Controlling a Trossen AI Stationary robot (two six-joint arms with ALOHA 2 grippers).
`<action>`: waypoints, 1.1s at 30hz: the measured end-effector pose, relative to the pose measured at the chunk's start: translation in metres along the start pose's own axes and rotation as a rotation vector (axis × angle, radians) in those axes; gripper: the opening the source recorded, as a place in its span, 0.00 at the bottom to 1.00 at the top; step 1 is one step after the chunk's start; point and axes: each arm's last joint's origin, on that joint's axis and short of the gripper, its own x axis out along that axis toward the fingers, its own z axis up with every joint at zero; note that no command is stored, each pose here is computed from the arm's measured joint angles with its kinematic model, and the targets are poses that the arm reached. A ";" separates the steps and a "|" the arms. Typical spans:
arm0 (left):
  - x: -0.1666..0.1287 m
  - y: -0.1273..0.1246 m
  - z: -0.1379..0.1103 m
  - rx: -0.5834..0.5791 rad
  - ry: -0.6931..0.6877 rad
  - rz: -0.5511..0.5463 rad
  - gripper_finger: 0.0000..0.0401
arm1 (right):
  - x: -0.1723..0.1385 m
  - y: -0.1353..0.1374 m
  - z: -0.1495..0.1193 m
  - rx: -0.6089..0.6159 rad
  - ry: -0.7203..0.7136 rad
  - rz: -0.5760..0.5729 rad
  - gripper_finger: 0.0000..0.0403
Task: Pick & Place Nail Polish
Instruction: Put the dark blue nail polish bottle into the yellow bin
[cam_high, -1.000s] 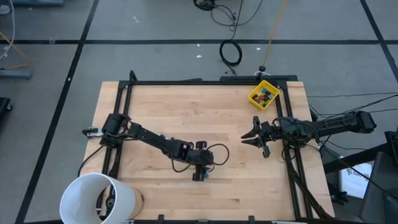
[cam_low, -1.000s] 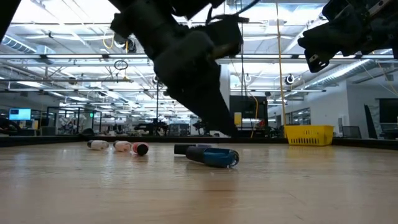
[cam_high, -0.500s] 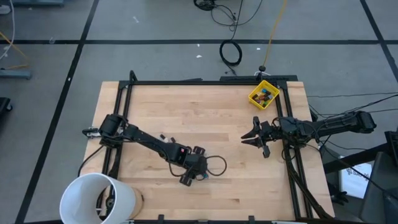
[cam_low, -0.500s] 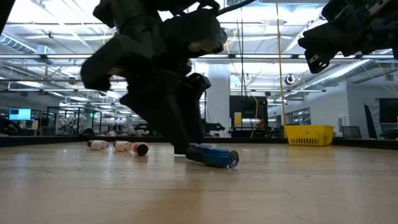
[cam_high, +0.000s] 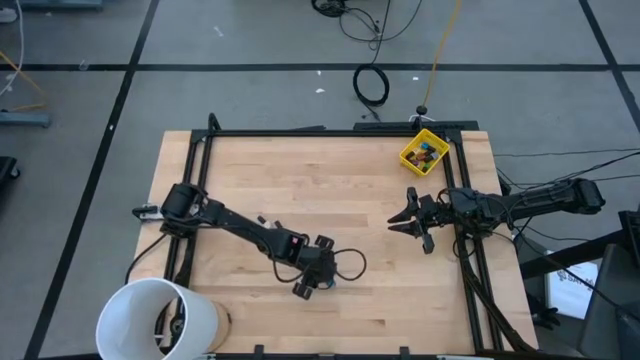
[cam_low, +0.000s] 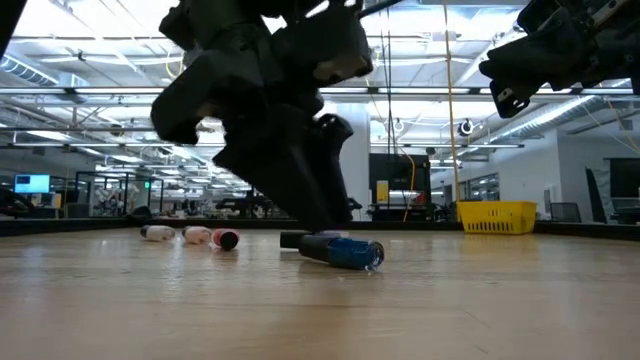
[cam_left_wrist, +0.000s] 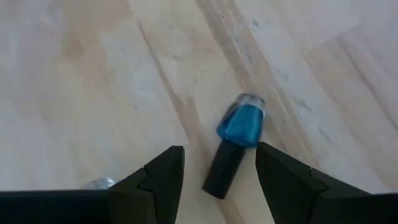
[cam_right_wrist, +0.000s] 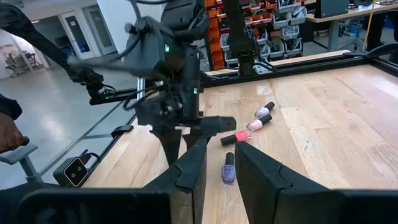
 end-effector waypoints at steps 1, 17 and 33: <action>0.002 -0.001 -0.001 0.000 0.010 -0.003 0.49 | 0.000 0.000 0.000 0.000 0.000 0.000 0.18; 0.017 -0.003 -0.009 -0.042 0.054 -0.017 0.34 | 0.000 0.000 0.000 0.001 0.000 0.000 0.18; 0.004 -0.003 0.004 -0.204 -0.055 0.037 0.09 | 0.000 0.000 0.000 0.003 0.000 0.000 0.18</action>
